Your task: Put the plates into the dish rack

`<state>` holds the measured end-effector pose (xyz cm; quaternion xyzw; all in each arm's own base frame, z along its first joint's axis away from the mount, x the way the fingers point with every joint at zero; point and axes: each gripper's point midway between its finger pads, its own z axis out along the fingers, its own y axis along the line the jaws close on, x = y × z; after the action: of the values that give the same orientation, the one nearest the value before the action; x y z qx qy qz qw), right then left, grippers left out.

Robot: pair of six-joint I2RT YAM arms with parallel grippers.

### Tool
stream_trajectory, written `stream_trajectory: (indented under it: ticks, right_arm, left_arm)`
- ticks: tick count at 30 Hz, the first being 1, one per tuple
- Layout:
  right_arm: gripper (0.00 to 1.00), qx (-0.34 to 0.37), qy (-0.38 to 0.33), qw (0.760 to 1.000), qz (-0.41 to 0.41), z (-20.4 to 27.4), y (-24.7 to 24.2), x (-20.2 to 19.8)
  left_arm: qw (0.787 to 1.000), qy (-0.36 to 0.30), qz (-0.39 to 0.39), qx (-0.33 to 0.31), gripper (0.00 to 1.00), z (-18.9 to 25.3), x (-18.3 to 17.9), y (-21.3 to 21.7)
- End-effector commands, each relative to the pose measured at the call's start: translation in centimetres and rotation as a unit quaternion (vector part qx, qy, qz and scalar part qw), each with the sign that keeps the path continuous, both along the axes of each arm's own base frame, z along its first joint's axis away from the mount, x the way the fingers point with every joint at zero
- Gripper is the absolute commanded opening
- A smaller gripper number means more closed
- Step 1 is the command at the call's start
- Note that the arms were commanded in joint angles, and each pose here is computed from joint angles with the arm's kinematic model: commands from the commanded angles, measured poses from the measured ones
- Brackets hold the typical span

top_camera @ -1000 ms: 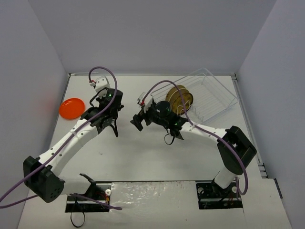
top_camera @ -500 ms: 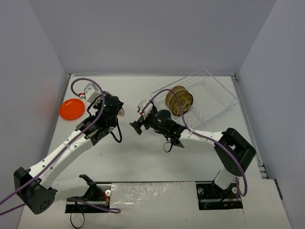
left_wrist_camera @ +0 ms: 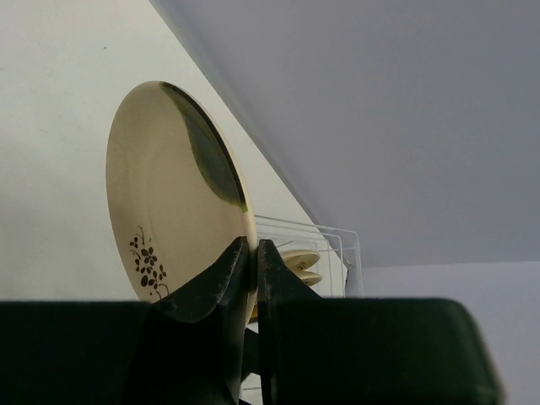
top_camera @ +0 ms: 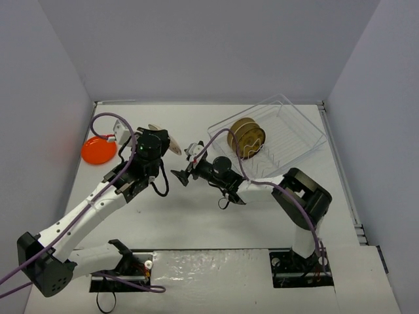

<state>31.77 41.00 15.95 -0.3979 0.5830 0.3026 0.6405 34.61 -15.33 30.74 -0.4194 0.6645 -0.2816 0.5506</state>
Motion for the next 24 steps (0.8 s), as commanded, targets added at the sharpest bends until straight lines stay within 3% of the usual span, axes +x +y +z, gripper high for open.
stream_trajectory:
  ticks: [1,6,24]
  right_arm:
    - [0.84,0.163,-0.133,0.977,-0.024,10.2,0.4,1.2]
    - [0.75,0.187,-0.153,0.968,-0.061,11.5,-0.2,2.5]
    - [0.73,0.253,-0.247,0.935,-0.016,19.3,-2.9,0.3]
  left_arm:
    - [0.996,-0.053,0.017,-0.064,0.00,3.6,-0.3,0.6]
    - [0.995,-0.058,0.025,-0.071,0.00,3.5,-0.9,1.3]
    - [0.996,-0.054,0.020,-0.074,0.00,2.8,-1.8,1.7]
